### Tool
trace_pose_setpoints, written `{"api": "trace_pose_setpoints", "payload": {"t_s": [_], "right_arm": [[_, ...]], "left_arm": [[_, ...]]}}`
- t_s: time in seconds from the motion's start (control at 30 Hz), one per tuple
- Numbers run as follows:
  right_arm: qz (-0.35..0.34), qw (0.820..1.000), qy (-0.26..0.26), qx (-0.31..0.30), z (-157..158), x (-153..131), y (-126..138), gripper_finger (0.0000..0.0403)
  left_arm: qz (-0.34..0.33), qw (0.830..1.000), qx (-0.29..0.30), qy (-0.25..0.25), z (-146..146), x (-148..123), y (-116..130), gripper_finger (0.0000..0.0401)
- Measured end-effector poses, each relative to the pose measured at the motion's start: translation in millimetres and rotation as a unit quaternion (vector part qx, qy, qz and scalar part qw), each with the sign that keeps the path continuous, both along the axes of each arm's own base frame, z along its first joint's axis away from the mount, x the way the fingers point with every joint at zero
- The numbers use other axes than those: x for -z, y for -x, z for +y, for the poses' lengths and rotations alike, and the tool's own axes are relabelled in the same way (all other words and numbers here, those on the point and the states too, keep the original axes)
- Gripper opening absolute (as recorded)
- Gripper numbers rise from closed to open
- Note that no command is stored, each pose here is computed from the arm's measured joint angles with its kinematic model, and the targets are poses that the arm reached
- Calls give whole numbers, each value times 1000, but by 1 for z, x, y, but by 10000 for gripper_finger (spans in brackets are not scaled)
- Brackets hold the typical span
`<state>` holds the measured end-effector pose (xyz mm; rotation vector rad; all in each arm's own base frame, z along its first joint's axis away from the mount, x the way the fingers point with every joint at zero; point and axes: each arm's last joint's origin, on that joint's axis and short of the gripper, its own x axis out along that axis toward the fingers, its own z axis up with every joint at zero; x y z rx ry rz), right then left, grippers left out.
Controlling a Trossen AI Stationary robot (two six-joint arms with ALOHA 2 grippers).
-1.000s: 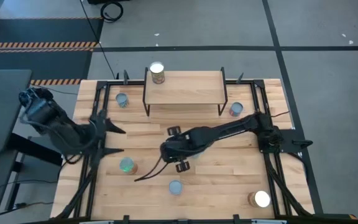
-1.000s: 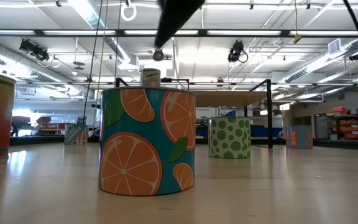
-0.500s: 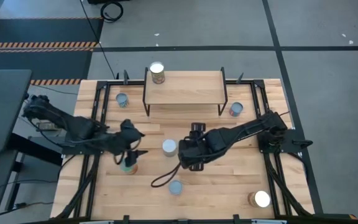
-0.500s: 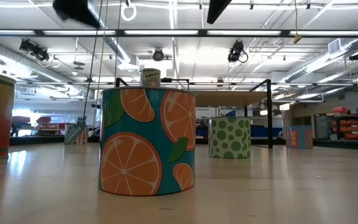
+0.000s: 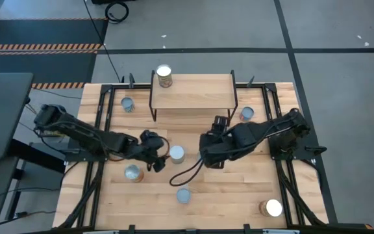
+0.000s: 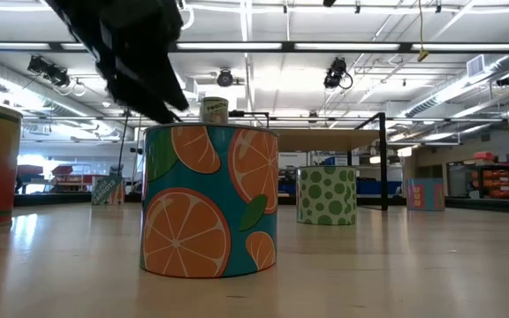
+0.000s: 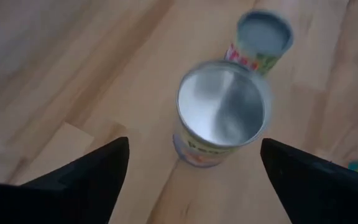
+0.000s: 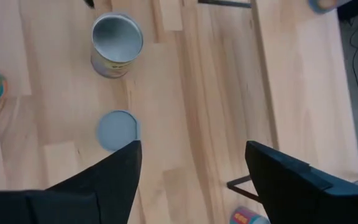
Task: Pick and place cans onto a shelf
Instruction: Put the top right peach can on top of the shelf
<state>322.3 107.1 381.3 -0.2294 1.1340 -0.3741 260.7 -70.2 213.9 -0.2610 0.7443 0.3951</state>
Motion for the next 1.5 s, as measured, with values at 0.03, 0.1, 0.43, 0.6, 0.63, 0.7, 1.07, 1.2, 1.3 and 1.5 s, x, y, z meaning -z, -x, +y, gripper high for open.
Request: {"api": "trace_pose_setpoints", "payload": {"t_s": [0.03,0.1,0.43,0.6,0.63,0.7,1.07,1.2,1.3,1.5], "right_arm": [[-4,1000,-1,-1,-1,-4,3,295],[-12,1000,-4,-1,-4,-11,10,295],[-37,999,-15,0,-9,-26,24,295],[-35,999,-16,-1,-8,-26,24,295],[-36,999,-17,-1,-8,-26,23,295],[-38,999,-18,2,-8,-26,23,295],[-43,999,-24,16,-8,-25,23,286],[-46,998,-27,23,-8,-25,23,278],[-55,998,-21,35,-9,-26,23,273],[-78,995,-21,65,-9,-26,22,264]], "left_arm": [[10,1000,8,-3,1,4,-3,370],[30,999,27,-14,1,11,-6,370],[39,988,127,-75,3,24,-24,370],[25,987,145,-68,8,36,-39,370],[18,987,144,-67,9,36,-41,370],[6,988,139,-65,11,38,-45,370],[4,988,143,-60,16,49,-53,352],[0,990,136,-34,14,35,-55,309],[-6,988,152,-31,11,4,-55,306],[-23,980,179,-85,36,-88,-30,306]]}}
